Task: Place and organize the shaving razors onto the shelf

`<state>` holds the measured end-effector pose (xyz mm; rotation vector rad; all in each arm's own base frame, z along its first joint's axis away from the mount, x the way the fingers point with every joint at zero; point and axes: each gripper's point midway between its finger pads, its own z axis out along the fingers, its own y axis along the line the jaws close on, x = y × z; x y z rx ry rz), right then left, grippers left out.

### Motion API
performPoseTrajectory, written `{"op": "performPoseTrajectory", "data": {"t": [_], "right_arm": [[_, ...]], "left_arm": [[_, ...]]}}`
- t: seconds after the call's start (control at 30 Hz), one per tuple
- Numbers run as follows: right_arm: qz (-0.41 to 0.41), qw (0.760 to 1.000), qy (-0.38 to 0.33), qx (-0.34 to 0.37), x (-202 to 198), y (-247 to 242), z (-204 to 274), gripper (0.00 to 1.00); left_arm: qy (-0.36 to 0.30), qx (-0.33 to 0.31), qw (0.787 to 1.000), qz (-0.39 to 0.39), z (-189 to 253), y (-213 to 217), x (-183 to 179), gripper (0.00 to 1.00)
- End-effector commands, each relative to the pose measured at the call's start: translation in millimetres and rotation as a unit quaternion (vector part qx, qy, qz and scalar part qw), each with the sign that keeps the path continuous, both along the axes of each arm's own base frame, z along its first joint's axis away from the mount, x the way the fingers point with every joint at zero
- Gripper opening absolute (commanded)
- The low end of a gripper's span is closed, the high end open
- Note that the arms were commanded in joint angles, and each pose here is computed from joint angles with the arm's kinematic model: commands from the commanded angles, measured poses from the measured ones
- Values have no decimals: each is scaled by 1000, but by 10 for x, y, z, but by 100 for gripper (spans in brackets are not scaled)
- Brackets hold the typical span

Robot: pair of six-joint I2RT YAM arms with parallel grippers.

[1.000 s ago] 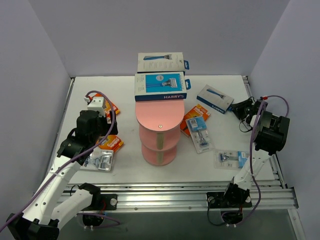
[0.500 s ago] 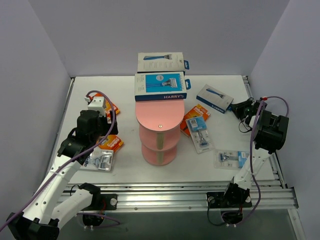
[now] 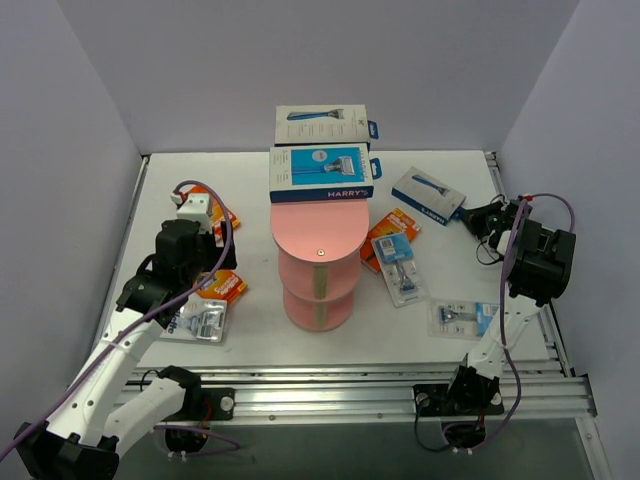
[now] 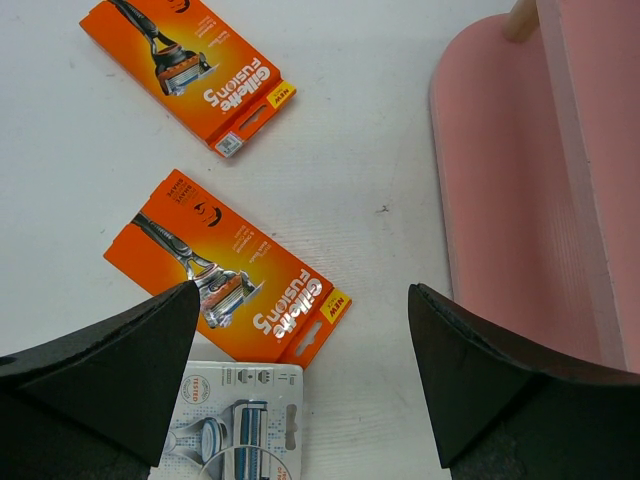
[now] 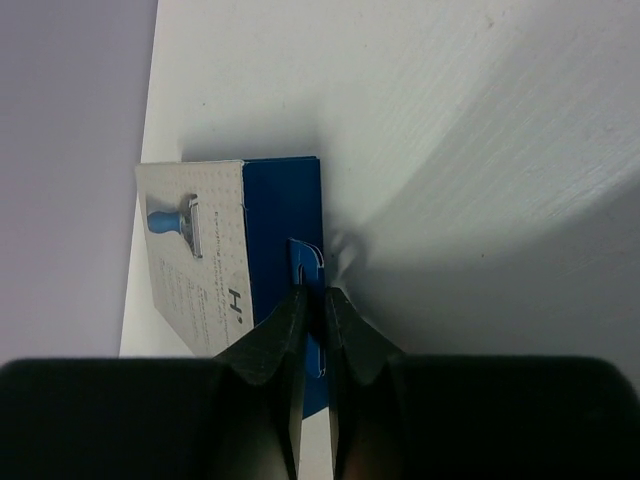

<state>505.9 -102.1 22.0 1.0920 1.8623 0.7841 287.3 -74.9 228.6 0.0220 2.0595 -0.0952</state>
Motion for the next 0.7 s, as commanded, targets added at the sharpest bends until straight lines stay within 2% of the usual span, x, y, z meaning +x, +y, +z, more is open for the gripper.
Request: {"op": "performPoseTrajectory", "data": {"t": [0.0, 0.23, 0.67], "right_arm": [[8, 1000, -8, 3, 65, 62, 211, 5], [11, 1000, -29, -3, 81, 133, 594, 0], [18, 996, -76, -29, -161, 371, 1573, 0]], "left_arm": [[-28, -9, 1000, -2, 190, -2, 35, 94], [-33, -12, 999, -3, 218, 0, 12, 94], [-46, -21, 999, -4, 290, 8, -36, 94]]}}
